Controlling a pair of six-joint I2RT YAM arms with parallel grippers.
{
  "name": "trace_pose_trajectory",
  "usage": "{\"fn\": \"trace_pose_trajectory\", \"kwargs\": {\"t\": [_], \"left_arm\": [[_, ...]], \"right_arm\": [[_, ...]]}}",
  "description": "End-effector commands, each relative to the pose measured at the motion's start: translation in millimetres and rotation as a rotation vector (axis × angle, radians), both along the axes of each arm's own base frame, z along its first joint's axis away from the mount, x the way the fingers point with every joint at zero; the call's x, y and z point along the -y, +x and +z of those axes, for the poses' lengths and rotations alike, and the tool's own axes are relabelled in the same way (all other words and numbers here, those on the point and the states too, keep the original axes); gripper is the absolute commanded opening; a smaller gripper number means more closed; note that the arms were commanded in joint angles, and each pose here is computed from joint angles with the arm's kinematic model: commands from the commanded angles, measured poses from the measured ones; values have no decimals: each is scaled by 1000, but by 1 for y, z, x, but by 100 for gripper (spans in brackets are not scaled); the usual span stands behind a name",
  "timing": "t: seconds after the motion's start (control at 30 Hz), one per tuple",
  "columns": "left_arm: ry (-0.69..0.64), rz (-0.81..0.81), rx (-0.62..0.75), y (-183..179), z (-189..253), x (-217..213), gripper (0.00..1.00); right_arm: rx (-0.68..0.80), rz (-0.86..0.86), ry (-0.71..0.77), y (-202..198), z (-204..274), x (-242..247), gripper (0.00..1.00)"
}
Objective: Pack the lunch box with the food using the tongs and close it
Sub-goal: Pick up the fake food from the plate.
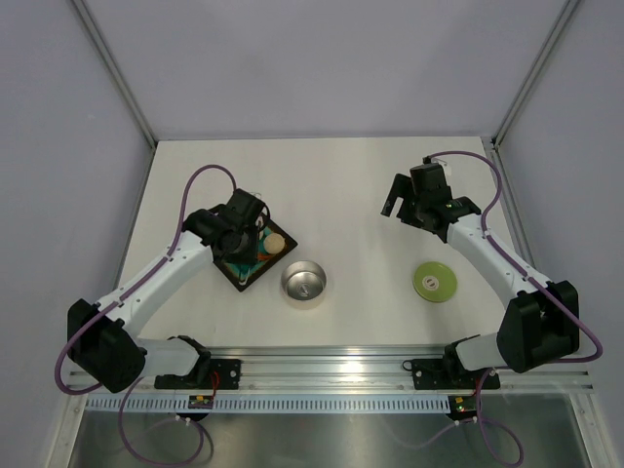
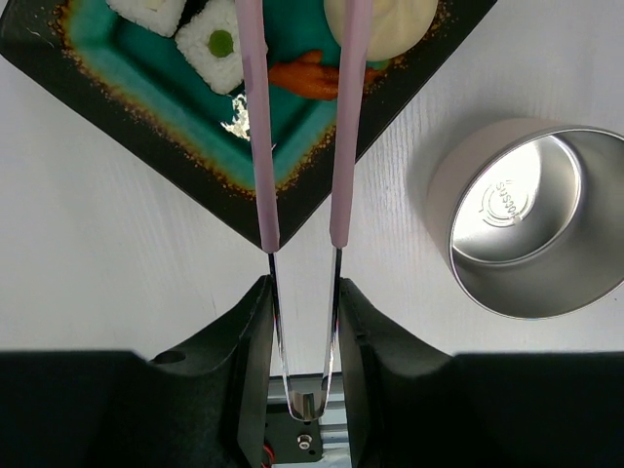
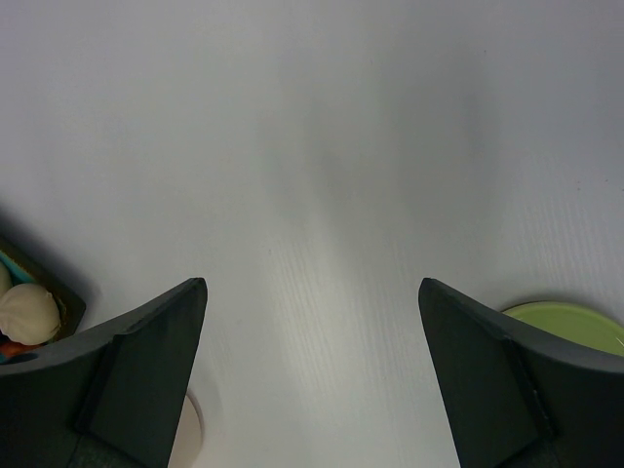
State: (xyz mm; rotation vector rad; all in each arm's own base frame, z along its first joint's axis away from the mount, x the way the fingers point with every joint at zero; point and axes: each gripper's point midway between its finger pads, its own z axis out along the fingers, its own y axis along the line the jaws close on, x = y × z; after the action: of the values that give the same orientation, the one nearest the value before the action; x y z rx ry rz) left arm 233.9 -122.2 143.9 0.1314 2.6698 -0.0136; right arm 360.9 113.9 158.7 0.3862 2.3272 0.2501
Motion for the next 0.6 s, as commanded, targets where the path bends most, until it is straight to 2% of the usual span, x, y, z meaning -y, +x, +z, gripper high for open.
{"fn": "trace_pose_trajectory", "kwargs": {"t": [0.0, 0.57], "left_arm": [[-46, 14, 64, 13, 11, 7, 32], [-76, 23, 46, 12, 1, 11, 37]], "right_arm": [[55, 5, 9, 6, 19, -2, 98], [45, 3, 6, 5, 15, -1, 98]]}}
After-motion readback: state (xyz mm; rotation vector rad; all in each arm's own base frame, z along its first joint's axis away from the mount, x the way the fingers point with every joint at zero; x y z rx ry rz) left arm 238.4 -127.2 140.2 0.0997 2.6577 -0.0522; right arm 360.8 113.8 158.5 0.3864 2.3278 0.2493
